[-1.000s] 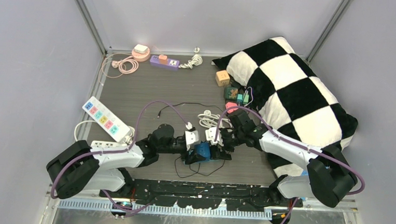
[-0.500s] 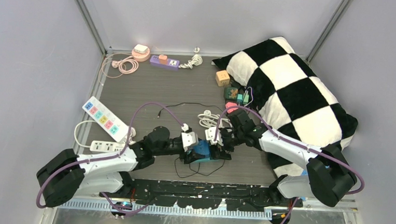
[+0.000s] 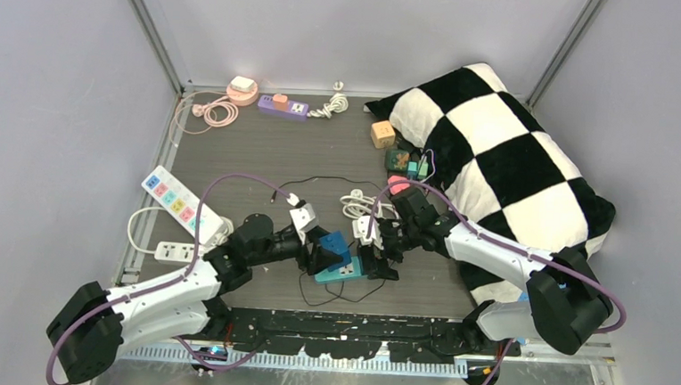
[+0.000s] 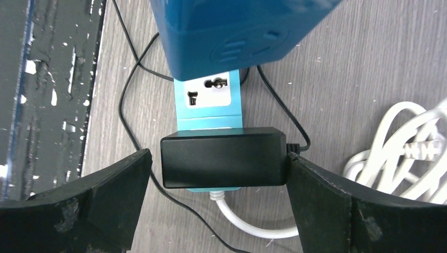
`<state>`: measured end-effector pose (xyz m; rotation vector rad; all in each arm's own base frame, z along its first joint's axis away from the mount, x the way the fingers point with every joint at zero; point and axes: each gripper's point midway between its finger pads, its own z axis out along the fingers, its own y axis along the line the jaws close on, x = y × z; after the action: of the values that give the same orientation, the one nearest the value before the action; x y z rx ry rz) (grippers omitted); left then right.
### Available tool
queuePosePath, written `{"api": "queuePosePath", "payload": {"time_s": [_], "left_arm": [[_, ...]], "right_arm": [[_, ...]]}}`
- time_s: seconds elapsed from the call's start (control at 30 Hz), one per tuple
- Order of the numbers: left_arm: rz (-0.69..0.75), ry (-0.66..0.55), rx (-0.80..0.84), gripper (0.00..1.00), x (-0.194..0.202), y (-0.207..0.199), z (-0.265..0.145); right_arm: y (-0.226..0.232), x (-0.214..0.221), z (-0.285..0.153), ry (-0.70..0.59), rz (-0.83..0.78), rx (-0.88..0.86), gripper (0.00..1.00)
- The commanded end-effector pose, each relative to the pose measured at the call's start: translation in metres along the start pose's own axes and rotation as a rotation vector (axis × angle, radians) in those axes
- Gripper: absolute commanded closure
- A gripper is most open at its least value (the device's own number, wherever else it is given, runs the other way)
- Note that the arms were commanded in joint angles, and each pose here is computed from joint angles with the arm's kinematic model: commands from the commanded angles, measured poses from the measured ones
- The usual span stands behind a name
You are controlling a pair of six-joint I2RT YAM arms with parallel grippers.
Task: Pull the plug off the socket
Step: Remove the plug from the socket, then place the plug at the center of the board.
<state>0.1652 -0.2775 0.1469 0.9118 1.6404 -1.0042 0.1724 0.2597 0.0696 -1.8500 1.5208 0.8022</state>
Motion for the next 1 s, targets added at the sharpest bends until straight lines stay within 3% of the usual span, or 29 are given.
{"api": "queuePosePath", "payload": {"time_s": [0.0, 0.5, 0.8, 0.97], "left_arm": [[-0.112, -0.088, -0.071, 0.99, -0.017, 0.008, -0.006], [-0.401, -0.300, -0.116, 0.99, -0.042, 0.016, -0.004], [-0.584, -0.417, -0.120, 1.00, -0.071, 0.026, 0.008], [-0.656, -0.417, -0.154, 0.99, -0.079, 0.035, 0.021]], "right_arm": [[-0.006, -0.026, -0.012, -0.065, 0.075, 0.020, 0.00], [-0.006, -0.060, -0.059, -0.195, 0.132, 0.001, 0.00], [-0.023, -0.077, -0.086, -0.205, 0.270, 0.100, 0.00], [-0.030, -0.084, -0.090, -0.227, 0.340, 0.127, 0.00]]}}
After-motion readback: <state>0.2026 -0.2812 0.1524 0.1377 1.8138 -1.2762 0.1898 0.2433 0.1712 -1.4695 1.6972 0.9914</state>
